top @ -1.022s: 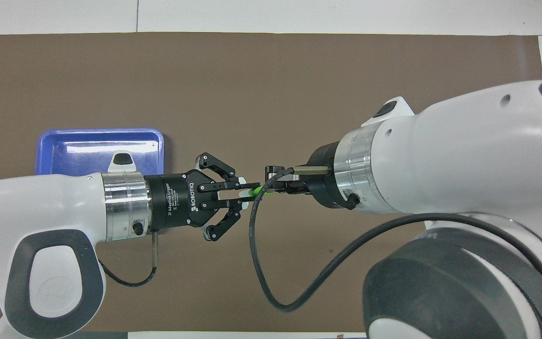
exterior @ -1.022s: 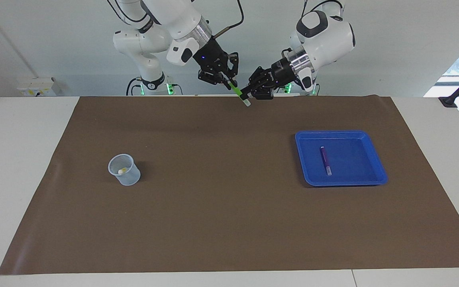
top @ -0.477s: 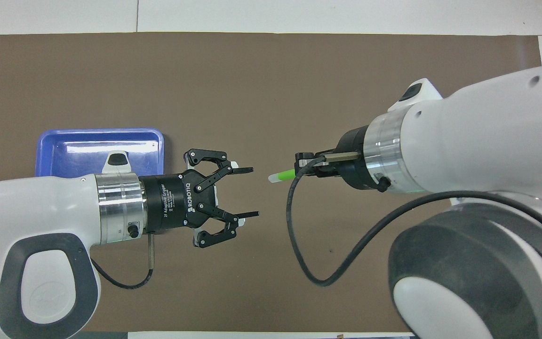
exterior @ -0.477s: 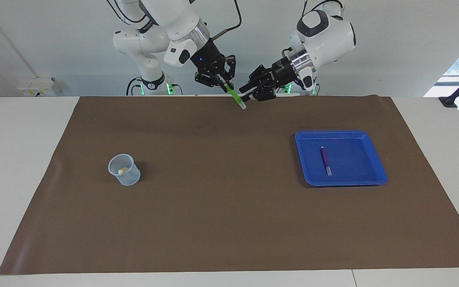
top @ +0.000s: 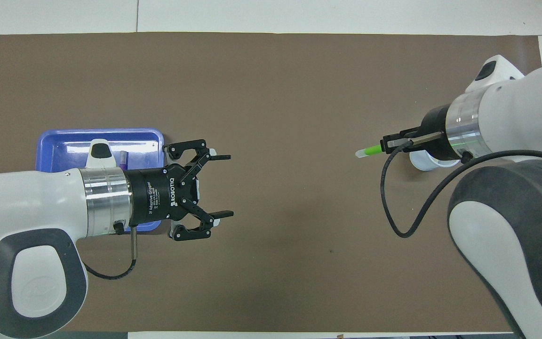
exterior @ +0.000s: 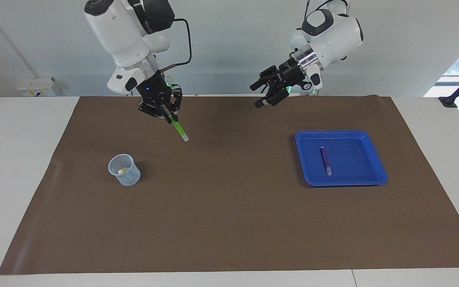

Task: Transfer and insert pens with both arms
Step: 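Carry the green pen to the cup while the left gripper withdraws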

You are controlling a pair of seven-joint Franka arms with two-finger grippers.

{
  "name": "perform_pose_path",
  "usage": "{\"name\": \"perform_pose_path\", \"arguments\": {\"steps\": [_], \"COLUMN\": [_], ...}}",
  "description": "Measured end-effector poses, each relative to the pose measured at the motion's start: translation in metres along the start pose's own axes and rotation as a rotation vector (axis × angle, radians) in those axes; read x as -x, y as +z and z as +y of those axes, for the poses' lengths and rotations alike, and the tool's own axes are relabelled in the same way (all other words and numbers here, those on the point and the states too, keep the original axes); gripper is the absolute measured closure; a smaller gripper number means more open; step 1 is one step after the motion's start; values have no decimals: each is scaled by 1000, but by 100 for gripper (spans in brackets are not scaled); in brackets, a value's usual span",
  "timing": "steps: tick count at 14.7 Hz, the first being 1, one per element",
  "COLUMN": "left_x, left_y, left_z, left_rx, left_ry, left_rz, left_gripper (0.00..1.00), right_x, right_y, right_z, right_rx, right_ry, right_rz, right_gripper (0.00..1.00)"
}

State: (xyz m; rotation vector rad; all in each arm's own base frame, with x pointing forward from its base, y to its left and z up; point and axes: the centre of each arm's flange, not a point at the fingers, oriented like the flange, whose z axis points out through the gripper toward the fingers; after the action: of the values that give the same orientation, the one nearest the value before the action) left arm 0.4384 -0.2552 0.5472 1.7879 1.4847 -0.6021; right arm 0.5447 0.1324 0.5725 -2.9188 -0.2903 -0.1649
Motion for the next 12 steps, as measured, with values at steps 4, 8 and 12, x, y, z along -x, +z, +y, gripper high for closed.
{"name": "perform_pose_path", "arguments": {"steps": [4,8,12], "left_x": [-37,-88,-139], "left_y": [-18,-44,-48], "left_z": [4,8,4], "left_rx": [-69,-166,-306], "left_ry": [269,484,686], "left_rz": [87,194,296], "left_gripper": [0,0,0], "right_x": [20,37,41], "right_y": [15,23,40], "right_z": [62,116,141], "right_rx": [133,152,158], "right_ry": [-101,-137,-126], "right_rz": [18,29,28], "right_gripper": [81,81,81]}}
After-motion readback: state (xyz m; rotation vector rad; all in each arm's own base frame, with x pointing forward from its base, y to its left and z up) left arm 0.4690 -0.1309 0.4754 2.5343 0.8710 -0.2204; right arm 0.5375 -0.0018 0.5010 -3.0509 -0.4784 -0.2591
